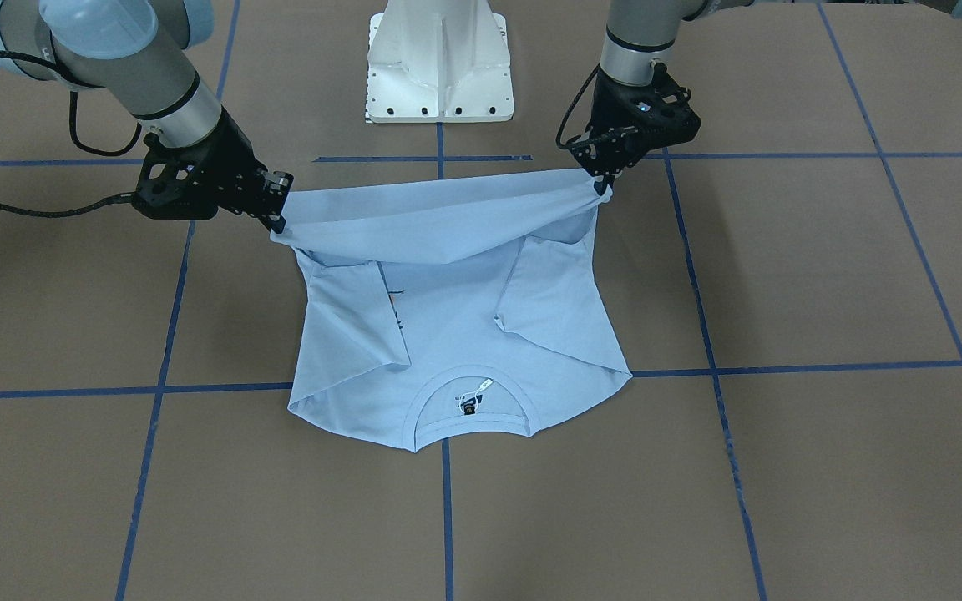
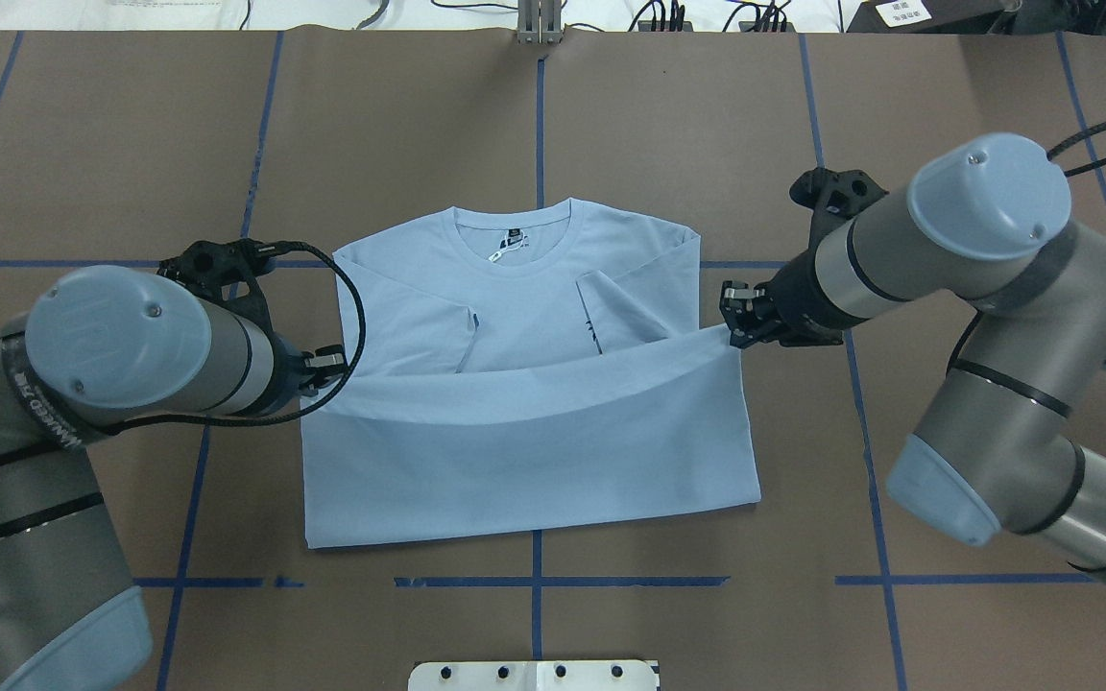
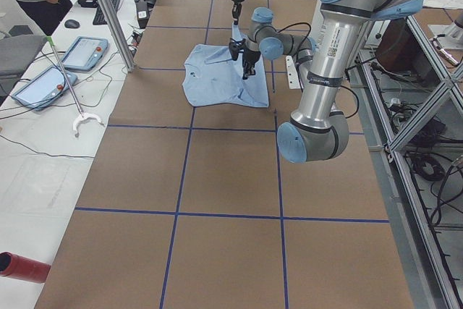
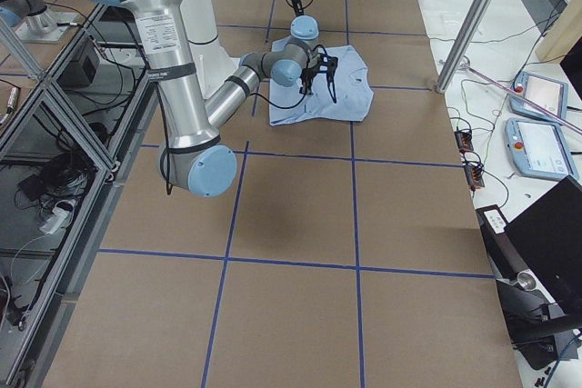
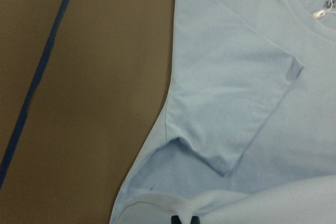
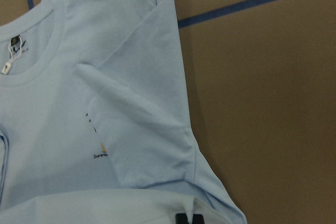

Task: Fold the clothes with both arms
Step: 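Lift the hem with both grippers and fold it toward the collar, then lay the hem near the collar and open both grippers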

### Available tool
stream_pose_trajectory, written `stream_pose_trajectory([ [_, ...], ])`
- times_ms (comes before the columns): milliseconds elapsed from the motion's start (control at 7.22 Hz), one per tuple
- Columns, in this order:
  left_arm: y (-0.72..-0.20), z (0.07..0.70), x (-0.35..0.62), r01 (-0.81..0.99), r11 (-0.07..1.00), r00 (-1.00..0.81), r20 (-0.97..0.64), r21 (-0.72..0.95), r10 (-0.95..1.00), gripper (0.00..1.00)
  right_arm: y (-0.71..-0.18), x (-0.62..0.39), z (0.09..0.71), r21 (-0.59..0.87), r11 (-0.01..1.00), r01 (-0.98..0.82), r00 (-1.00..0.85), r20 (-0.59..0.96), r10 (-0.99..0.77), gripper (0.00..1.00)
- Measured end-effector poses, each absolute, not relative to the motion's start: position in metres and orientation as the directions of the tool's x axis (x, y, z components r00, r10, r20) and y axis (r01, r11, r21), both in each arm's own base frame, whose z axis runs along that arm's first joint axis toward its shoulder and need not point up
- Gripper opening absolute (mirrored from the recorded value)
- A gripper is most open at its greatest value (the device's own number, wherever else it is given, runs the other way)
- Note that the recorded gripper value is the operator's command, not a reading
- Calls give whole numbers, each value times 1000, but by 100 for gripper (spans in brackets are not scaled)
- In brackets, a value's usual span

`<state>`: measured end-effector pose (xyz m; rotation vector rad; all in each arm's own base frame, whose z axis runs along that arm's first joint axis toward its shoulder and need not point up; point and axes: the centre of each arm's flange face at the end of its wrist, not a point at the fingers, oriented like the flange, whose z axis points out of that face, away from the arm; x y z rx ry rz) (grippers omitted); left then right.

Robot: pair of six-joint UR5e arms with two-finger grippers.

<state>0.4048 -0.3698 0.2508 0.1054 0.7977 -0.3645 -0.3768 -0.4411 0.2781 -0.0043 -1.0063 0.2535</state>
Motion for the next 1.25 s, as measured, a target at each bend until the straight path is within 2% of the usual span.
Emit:
stream_pose_trajectory([
  [554, -429, 265, 410, 401, 916, 667, -684, -5, -295, 0, -535, -391, 279, -98, 952, -289, 544, 802, 248, 0],
  [1246, -487, 295, 428, 430, 902, 664, -684, 21, -301, 0, -600, -398, 311, -84, 940, -330, 544, 797, 261, 0],
])
